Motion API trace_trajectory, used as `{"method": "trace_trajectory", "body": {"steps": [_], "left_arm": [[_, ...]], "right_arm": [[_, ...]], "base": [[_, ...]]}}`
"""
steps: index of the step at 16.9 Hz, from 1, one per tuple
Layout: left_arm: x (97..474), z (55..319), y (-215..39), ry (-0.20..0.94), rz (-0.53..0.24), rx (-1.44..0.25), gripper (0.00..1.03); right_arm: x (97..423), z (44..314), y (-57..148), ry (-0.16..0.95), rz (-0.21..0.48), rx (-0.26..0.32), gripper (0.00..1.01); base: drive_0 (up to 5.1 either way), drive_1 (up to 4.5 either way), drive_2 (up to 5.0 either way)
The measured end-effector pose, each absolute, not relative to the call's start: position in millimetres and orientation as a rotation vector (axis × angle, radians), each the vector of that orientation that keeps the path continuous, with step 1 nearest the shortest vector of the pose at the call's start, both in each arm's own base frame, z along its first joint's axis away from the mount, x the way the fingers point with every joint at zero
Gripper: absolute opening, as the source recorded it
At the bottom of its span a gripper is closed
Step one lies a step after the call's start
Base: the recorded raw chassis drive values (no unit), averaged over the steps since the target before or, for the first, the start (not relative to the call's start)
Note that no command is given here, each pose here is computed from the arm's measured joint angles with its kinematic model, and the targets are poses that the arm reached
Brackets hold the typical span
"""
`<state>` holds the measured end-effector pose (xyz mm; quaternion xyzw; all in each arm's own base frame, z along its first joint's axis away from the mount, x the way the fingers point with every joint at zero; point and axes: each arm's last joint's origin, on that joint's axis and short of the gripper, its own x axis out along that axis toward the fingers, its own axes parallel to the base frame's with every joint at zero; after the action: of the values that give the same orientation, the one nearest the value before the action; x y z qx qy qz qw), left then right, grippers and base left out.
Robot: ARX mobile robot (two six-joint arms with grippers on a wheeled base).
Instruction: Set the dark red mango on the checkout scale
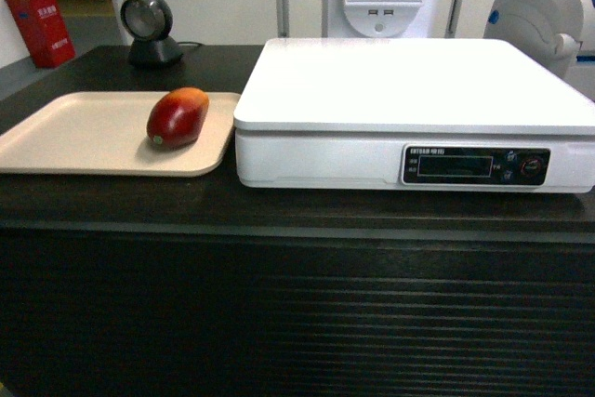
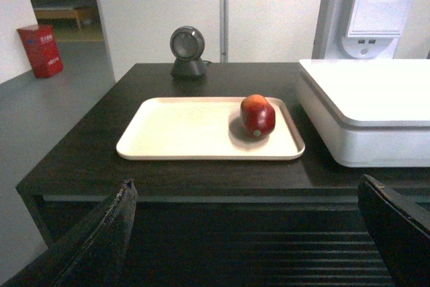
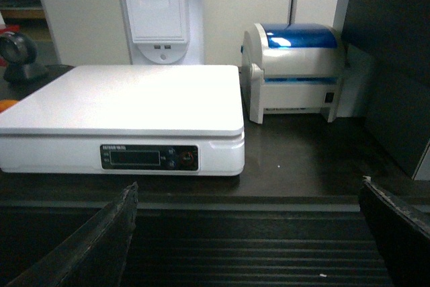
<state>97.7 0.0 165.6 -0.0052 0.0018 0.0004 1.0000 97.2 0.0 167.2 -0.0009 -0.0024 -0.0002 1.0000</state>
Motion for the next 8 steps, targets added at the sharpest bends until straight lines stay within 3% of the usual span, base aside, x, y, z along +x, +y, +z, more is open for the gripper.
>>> {"method": "trace_trajectory", "body": {"steps": [8], "left_arm": [[97.7, 165.8, 0.0, 0.003, 0.0, -0.01, 0.98]], "right_arm": [[97.2, 167.1, 0.0, -0.004, 0.0, -0.001, 0.98]], "base": [[0.0, 0.0, 0.0]]}}
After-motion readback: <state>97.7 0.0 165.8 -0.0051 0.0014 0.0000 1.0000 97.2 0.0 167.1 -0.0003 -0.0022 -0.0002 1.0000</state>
